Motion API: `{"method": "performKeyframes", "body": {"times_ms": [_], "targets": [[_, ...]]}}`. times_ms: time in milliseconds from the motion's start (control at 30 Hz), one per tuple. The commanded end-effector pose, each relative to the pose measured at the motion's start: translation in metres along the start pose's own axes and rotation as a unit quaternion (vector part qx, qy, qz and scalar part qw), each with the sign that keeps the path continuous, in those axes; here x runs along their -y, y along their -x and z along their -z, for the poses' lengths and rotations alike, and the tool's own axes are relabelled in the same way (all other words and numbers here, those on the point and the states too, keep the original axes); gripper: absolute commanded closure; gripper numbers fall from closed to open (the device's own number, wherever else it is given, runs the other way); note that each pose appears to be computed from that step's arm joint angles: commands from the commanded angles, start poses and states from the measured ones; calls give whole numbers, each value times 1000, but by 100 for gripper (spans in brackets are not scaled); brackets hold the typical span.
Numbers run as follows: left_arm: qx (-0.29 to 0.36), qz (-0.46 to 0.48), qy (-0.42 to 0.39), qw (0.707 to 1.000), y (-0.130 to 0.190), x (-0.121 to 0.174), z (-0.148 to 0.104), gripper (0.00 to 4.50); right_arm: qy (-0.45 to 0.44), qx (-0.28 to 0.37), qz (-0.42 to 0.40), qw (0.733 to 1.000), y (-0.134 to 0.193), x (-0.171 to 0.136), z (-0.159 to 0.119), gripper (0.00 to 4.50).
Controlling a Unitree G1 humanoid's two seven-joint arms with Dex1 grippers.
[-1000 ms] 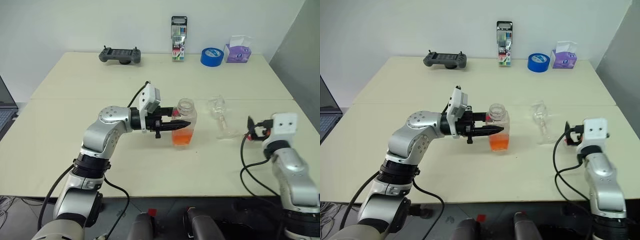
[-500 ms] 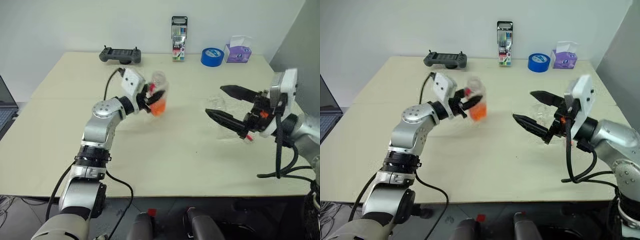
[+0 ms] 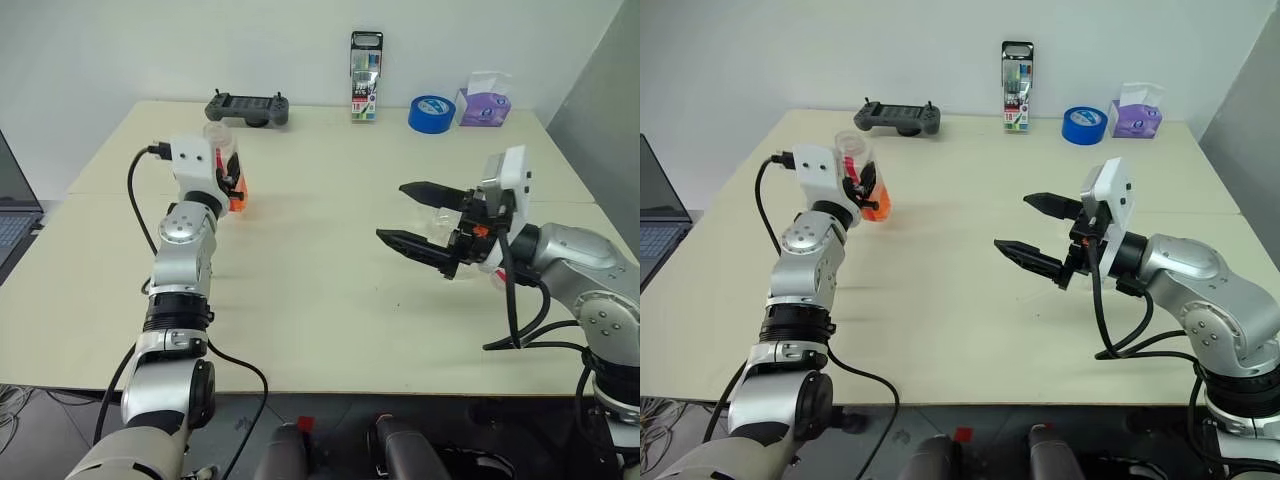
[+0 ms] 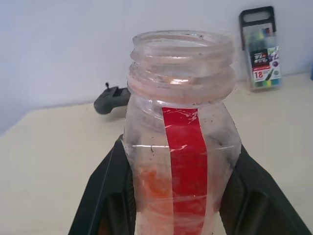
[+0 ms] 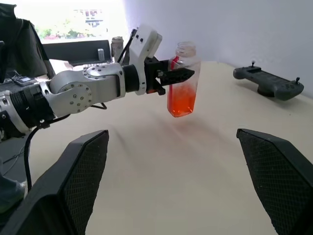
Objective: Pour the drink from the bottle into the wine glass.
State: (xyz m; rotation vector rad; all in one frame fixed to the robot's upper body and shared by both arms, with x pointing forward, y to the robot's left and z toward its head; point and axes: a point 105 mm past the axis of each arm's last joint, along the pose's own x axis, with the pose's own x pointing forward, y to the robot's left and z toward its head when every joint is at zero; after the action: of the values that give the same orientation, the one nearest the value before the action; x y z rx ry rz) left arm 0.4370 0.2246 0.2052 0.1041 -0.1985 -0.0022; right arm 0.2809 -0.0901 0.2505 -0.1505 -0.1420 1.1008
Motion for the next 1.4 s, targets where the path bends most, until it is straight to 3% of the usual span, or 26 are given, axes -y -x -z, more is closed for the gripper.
{"method": "performKeyframes", "body": {"times_ms": [33, 567, 867, 1400], "targets": [[37, -6, 9, 999, -2, -6, -17, 273, 25, 16, -6, 1000, 1, -2, -9, 3], [-7, 12, 18, 1000, -6, -15, 4, 273, 32, 26, 6, 999, 3, -4, -15, 3], [-18, 24, 21, 999, -5, -14, 8, 2, 33, 21, 12, 999, -6, -4, -24, 0], [-48, 24, 10, 998, 13, -14, 23, 2, 27, 20, 20, 999, -5, -4, -20, 0]]}}
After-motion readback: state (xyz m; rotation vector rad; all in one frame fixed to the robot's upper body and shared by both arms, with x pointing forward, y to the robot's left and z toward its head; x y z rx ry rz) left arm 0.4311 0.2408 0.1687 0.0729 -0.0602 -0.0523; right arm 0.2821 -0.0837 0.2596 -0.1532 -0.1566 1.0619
